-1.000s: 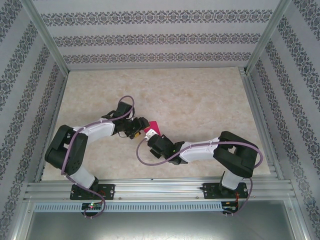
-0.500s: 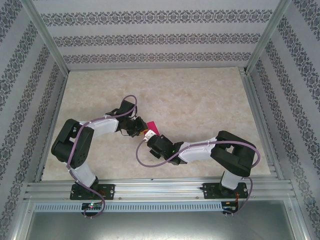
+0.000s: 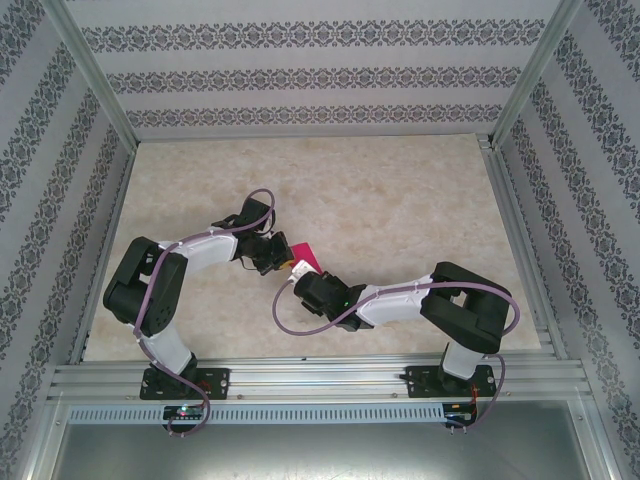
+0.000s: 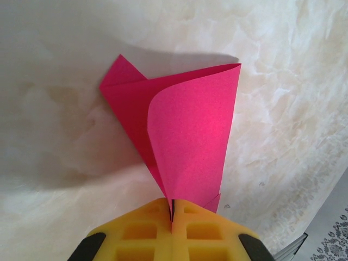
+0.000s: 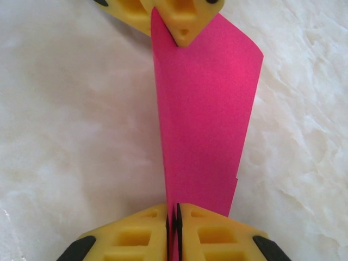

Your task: Fold a paper plane with a square sheet of paper (pick it up from the middle)

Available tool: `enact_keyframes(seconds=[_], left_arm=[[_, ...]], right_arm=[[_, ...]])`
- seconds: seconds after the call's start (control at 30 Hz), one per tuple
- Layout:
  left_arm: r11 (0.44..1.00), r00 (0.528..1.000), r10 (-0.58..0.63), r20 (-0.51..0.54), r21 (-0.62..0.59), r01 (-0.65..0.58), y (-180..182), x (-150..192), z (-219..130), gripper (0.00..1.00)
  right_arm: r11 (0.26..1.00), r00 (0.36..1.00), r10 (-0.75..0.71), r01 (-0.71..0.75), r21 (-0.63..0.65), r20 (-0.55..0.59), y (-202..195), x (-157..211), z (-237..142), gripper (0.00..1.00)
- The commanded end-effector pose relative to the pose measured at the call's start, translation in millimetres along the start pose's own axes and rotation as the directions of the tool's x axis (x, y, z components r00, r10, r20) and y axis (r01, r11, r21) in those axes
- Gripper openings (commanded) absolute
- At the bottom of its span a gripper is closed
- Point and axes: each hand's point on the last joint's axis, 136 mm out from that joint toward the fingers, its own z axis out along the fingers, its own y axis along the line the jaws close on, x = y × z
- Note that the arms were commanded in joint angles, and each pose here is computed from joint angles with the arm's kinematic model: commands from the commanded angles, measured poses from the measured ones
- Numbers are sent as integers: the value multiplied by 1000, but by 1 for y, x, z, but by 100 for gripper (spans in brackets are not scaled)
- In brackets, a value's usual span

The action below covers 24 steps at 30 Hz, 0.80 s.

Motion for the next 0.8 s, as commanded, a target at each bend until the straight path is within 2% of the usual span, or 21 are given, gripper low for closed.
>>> enact_keyframes(seconds=[0.0,0.13,0.17,0.27,0.33,0.4,0.5,0.63,0.77], left_arm=[[1000,1000,-6,-8,-20,6,5,-5,-1,0],[1000,1000,5,-2,-12,-6,1,-5,-4,0],[1000,1000,11,2,-10,-11,1,-5,-6,3],[999,999,23,46,-34,-21,3,-9,-16,23],[998,996,25,87,-67,-19,8,-12,-26,40],[996,993,22,120,-84,-12,12,-15,-34,53],[994,984,15,176,-110,4,19,-19,-48,58],[990,971,26,239,-139,7,25,-22,-64,61],[989,968,33,250,-146,4,26,-21,-69,62]], right_arm=[[999,1000,-22,22,24,-4,-1,-1,1,9],[1000,1000,6,-6,15,3,0,-4,0,0],[1000,1000,19,-19,10,4,0,-4,-1,0],[995,996,88,-87,-43,14,2,-8,-3,0],[983,988,151,-147,-110,21,6,-13,-5,0],[962,977,210,-204,-183,18,11,-17,-6,0],[905,949,317,-304,-298,-5,16,-23,-7,0],[798,898,437,-418,-435,-62,21,-31,-7,0],[731,859,498,-489,-476,-119,18,-31,-2,0]])
